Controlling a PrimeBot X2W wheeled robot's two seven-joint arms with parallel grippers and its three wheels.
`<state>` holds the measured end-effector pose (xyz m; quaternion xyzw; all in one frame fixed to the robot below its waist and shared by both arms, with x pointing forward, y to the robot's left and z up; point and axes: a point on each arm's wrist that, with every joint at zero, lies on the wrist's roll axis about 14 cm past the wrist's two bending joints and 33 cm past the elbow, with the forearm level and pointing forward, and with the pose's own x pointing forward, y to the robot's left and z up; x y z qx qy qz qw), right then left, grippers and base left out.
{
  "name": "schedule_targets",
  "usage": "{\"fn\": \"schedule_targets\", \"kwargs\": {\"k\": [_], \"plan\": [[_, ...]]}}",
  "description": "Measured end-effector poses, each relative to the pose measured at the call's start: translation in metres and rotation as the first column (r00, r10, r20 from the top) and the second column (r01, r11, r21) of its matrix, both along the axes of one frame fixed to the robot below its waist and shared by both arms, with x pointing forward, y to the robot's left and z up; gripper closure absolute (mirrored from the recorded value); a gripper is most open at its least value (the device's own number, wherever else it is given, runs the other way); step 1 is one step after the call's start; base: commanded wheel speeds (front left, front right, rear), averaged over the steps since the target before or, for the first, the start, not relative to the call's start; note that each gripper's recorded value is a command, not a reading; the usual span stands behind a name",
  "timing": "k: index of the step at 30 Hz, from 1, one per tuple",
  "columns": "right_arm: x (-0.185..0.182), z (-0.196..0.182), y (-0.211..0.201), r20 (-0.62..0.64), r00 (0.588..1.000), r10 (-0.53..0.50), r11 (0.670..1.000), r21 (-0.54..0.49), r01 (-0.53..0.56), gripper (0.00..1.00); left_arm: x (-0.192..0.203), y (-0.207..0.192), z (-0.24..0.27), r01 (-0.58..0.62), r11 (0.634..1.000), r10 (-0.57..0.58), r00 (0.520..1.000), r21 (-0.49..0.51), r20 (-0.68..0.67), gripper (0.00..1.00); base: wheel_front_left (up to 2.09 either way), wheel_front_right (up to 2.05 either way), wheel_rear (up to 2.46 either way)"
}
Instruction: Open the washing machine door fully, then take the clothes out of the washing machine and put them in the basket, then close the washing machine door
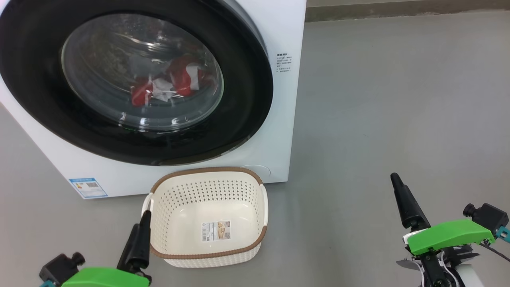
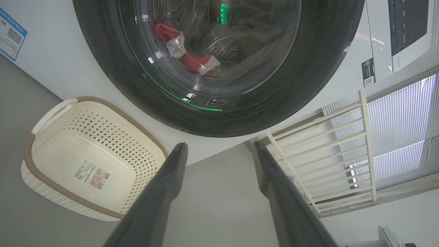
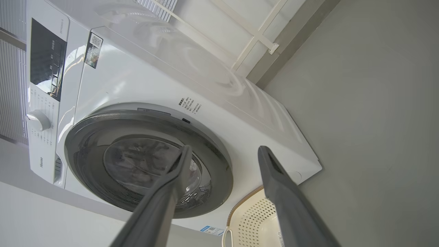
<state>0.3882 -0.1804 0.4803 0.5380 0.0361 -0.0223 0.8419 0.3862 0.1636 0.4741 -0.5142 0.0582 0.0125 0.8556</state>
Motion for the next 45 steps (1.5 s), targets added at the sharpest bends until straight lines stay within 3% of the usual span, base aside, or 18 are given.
{"fn": "schedule_targets", "kwargs": {"k": [17,23,45], "plan": [[0.007,0.016,0.002,0.055,0.998,0.031,0.961,-0.276,-0.014,0.00,0.012,-0.015,0.021,0.042,0.966,-0.063,0.995,0.256,0.074,0.00,0.00,0.00,0.00],[0.007,0.017,0.003,0.063,0.997,0.042,0.934,-0.356,-0.017,0.00,0.013,-0.019,0.020,0.048,0.935,-0.079,0.994,0.350,0.075,0.00,0.00,0.00,0.00],[0.014,0.037,0.014,0.138,0.986,0.095,0.824,-0.567,0.000,0.00,0.024,-0.029,0.039,0.015,0.835,-0.114,0.983,0.551,0.145,0.00,0.00,0.00,0.00]]}}
